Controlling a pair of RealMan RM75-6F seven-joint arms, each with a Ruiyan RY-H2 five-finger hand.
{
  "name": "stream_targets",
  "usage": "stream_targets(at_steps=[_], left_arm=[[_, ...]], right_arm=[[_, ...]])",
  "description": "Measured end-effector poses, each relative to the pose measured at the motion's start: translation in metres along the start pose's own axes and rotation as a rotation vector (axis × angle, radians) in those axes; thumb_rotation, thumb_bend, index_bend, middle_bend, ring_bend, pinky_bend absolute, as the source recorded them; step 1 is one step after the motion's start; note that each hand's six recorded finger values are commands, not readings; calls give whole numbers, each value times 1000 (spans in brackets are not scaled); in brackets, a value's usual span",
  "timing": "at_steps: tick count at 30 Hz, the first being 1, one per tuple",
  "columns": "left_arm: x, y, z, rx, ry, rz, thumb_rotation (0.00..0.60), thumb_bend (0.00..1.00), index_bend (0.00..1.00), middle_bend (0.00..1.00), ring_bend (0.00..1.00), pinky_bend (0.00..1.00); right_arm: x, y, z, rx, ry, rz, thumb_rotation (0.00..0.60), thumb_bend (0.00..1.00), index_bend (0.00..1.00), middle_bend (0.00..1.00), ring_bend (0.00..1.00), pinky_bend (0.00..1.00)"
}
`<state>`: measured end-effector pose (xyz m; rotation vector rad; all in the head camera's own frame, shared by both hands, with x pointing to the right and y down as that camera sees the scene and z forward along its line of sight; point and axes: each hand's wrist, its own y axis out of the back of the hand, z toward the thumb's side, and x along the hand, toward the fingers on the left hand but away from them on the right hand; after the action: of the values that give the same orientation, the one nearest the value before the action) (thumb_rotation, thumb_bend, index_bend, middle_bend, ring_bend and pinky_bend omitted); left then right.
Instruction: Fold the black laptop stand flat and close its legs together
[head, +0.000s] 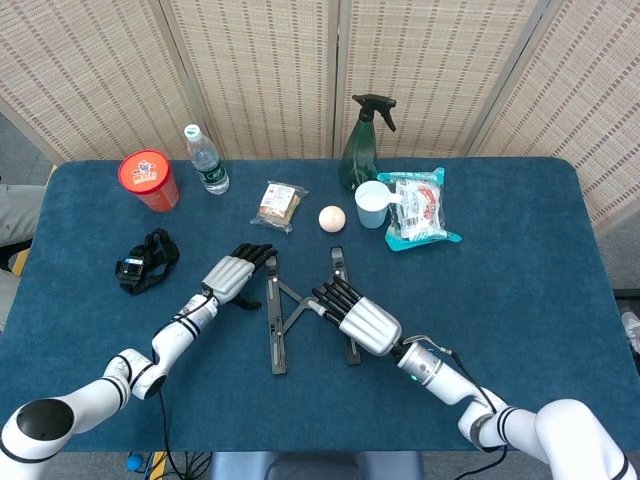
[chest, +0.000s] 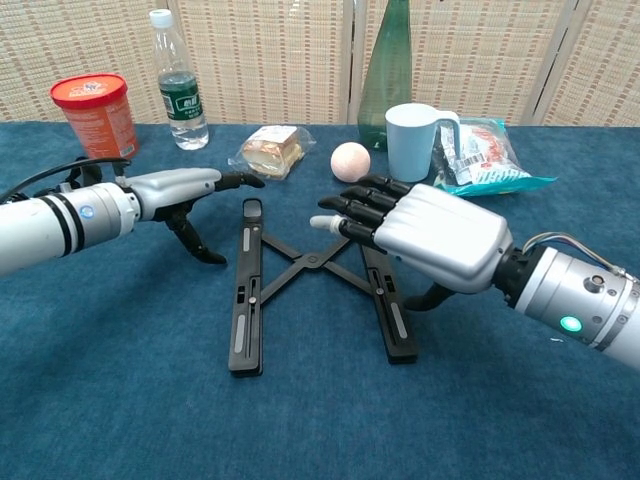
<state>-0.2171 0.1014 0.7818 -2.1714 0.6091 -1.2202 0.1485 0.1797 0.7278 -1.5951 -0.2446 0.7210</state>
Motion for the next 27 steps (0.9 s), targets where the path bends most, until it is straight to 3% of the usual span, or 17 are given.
stream_targets(at_steps=[27], left_arm=[[4,-8,6,-55,-3,-18,600,151,12,0,0,0]], right_arm=[[-23,1,11,-26,-19,-69,600,0,0,0,0,0]])
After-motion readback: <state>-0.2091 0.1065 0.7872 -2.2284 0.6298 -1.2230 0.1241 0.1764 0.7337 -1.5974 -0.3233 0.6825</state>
